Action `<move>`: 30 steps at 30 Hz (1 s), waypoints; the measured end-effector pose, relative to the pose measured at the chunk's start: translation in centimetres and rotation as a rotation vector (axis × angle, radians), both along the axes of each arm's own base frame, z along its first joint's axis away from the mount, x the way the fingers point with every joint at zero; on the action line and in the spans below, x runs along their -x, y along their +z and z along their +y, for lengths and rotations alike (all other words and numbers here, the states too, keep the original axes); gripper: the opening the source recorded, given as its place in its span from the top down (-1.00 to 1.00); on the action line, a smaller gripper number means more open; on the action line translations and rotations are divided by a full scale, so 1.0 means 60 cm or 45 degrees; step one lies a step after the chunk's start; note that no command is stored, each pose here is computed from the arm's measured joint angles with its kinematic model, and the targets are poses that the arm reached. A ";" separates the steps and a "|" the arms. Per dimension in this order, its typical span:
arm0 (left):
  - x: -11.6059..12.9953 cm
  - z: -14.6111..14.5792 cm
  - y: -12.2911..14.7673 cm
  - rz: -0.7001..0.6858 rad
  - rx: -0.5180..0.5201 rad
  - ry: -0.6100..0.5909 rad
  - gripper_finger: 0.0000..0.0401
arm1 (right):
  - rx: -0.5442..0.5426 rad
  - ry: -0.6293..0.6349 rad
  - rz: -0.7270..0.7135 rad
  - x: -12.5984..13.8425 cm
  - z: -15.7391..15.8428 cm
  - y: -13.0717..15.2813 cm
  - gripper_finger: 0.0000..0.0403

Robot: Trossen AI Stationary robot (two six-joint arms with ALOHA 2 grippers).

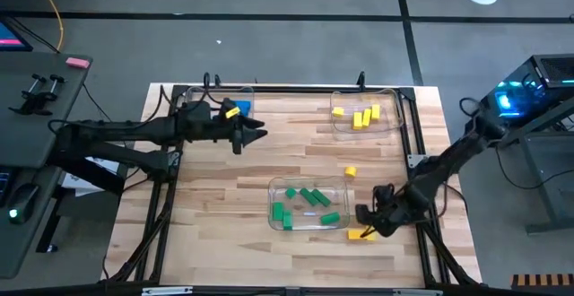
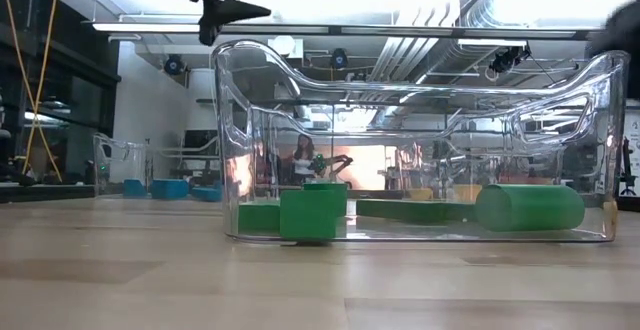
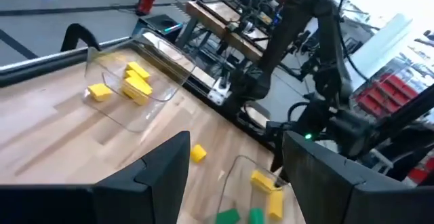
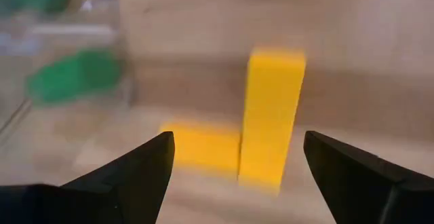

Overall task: Sort blocks
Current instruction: Put the yellow block into the right transparent bin

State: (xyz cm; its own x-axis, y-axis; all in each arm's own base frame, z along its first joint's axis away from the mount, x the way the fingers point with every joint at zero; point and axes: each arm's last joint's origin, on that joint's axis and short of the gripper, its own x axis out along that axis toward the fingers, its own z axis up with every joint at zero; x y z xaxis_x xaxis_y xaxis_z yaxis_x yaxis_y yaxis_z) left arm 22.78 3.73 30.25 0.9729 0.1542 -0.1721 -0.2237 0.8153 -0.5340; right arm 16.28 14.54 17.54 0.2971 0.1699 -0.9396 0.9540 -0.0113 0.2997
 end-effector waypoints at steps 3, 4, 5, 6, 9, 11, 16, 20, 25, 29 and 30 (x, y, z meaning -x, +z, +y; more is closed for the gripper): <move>0.001 0.004 0.005 -0.035 -0.025 0.009 -0.10 | 0.058 -0.042 0.053 -0.002 -0.010 -0.034 -0.62; 0.001 0.005 0.006 -0.037 -0.025 0.011 -0.10 | 0.081 -0.051 0.091 -0.002 -0.015 -0.040 -0.62; 0.001 0.005 0.005 -0.034 -0.021 0.007 -0.10 | 0.098 -0.060 0.121 -0.003 -0.018 -0.044 -0.62; 0.000 0.005 0.004 -0.030 -0.011 0.002 -0.10 | 0.111 -0.061 0.142 -0.006 -0.020 -0.045 -0.62; 0.001 0.004 0.004 -0.032 -0.009 -0.004 -0.10 | 0.085 -0.043 0.204 -0.015 -0.018 -0.046 -0.62; 0.001 0.004 0.004 -0.032 -0.007 -0.017 -0.10 | 0.068 -0.028 0.260 -0.017 -0.016 -0.053 -0.62; 0.001 0.003 0.002 -0.012 -0.002 -0.033 -0.10 | 0.056 -0.013 0.342 -0.022 -0.011 -0.070 -0.61; 0.001 0.003 0.002 -0.013 -0.003 -0.033 -0.10 | 0.066 -0.012 0.366 -0.022 -0.010 -0.074 -0.40; -0.001 0.004 0.013 -0.113 0.064 -0.022 -0.10 | 0.202 0.045 0.398 -0.032 -0.005 -0.042 0.44; -0.001 0.006 0.027 -0.219 0.045 -0.017 -0.10 | 0.300 0.133 0.423 -0.041 -0.009 0.009 0.43; -0.001 0.007 0.029 -0.233 0.022 -0.017 -0.10 | 0.319 0.138 0.432 -0.041 -0.014 0.029 0.43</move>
